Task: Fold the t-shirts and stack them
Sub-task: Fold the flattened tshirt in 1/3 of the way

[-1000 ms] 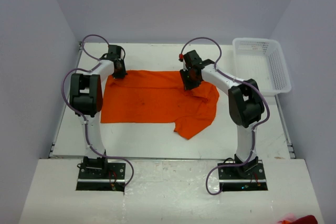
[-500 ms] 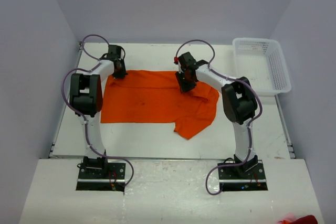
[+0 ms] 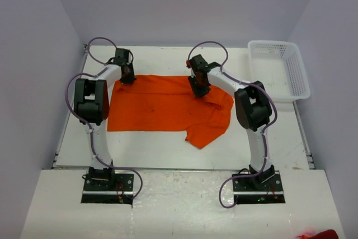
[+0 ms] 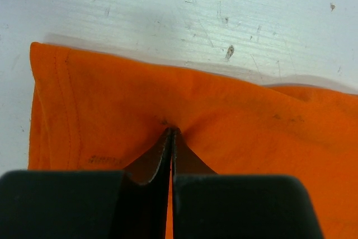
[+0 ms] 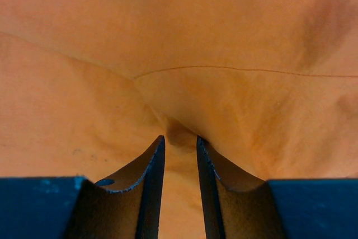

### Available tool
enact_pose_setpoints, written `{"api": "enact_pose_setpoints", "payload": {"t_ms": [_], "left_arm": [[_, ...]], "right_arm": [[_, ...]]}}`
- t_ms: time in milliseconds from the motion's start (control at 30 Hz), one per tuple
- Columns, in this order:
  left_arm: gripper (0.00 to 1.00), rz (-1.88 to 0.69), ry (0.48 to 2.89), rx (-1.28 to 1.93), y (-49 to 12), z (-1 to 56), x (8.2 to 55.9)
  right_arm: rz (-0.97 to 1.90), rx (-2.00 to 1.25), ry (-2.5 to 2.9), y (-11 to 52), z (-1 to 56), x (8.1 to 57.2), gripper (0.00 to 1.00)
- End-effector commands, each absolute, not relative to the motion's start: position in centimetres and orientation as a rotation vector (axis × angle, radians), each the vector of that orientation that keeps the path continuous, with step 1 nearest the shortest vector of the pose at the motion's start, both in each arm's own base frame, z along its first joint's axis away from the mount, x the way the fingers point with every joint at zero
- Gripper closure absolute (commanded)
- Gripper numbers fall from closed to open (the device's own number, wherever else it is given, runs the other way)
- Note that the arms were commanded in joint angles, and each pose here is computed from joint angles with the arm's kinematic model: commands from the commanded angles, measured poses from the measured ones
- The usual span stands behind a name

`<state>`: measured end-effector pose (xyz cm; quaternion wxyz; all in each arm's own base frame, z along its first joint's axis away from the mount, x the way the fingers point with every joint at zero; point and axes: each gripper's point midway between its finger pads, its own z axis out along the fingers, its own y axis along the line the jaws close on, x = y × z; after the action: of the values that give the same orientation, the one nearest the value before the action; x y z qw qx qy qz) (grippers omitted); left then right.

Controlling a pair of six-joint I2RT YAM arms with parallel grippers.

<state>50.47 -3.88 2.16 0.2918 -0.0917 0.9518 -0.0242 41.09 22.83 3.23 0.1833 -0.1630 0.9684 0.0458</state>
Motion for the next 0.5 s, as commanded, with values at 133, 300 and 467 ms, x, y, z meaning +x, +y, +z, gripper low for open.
{"api": "enact_pose_setpoints", "payload": {"t_ms": [133,300,467], "left_arm": [[1.00,-0.100,2.463,-0.209,-4.0,5.0,51.3],[1.00,-0.101,2.457,-0.214,-3.7,5.2,51.3],[1.00,-0.106,2.459,-0.214,-3.7,5.0,51.3]], "right_arm": [[0.076,-0.416,2.748,21.5,3.2,41.3,0.71],[0.131,-0.412,2.756,22.1,2.9,41.0,0.73],[0.135,-0.406,2.767,22.0,2.5,40.6,0.73]]}}
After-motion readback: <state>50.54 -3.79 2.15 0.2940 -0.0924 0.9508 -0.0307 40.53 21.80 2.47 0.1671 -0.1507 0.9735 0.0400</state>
